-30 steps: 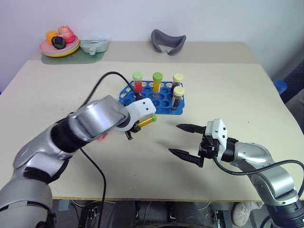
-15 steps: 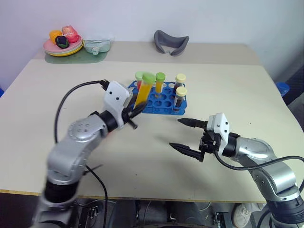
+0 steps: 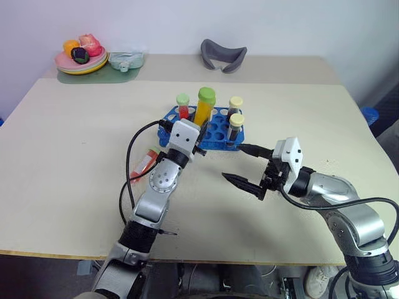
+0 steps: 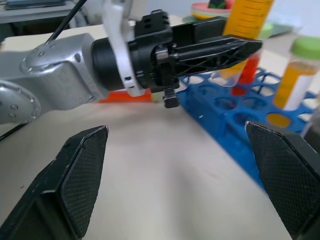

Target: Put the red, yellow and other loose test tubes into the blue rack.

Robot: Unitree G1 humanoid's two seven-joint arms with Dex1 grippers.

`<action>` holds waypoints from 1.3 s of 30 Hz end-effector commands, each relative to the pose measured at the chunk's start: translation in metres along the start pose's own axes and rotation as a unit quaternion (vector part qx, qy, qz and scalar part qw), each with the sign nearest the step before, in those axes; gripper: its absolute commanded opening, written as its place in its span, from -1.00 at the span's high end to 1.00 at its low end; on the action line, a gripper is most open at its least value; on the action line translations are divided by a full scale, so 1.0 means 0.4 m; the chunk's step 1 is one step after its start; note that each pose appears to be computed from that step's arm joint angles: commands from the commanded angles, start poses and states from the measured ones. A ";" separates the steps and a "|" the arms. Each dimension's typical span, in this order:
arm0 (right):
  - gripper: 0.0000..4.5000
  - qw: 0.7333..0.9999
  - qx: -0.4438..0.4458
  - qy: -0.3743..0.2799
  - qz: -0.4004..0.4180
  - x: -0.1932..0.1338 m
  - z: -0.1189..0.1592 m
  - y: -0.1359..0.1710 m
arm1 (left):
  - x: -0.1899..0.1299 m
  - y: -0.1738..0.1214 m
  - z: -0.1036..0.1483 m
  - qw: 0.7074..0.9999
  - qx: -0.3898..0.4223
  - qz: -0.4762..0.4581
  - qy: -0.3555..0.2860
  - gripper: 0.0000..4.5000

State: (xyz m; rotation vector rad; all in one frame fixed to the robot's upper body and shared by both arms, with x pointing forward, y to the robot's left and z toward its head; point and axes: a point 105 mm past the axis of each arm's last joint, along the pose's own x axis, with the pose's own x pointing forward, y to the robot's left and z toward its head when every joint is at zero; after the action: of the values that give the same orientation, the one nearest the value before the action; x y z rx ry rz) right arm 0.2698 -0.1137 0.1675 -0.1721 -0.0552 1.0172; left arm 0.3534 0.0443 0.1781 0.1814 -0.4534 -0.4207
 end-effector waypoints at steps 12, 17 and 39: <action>-1.00 1.000 -0.010 -0.020 -0.017 -0.009 0.022 0.006 | 0.022 -0.040 -0.022 0.999 -0.038 -0.024 -0.030 0.60; -1.00 1.000 -0.011 -0.021 -0.017 -0.007 0.024 0.005 | 0.028 -0.050 -0.039 0.998 -0.045 -0.027 -0.020 0.60; -1.00 1.000 -0.010 -0.022 -0.016 -0.002 0.024 0.005 | 0.035 -0.039 -0.080 1.000 -0.017 -0.004 -0.010 0.60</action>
State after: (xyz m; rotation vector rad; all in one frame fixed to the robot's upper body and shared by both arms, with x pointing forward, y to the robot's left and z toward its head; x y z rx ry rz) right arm 0.2703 -0.1159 0.1625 -0.1528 -0.0430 0.9783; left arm 0.3746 0.0294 0.1396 0.1468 -0.4174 -0.4384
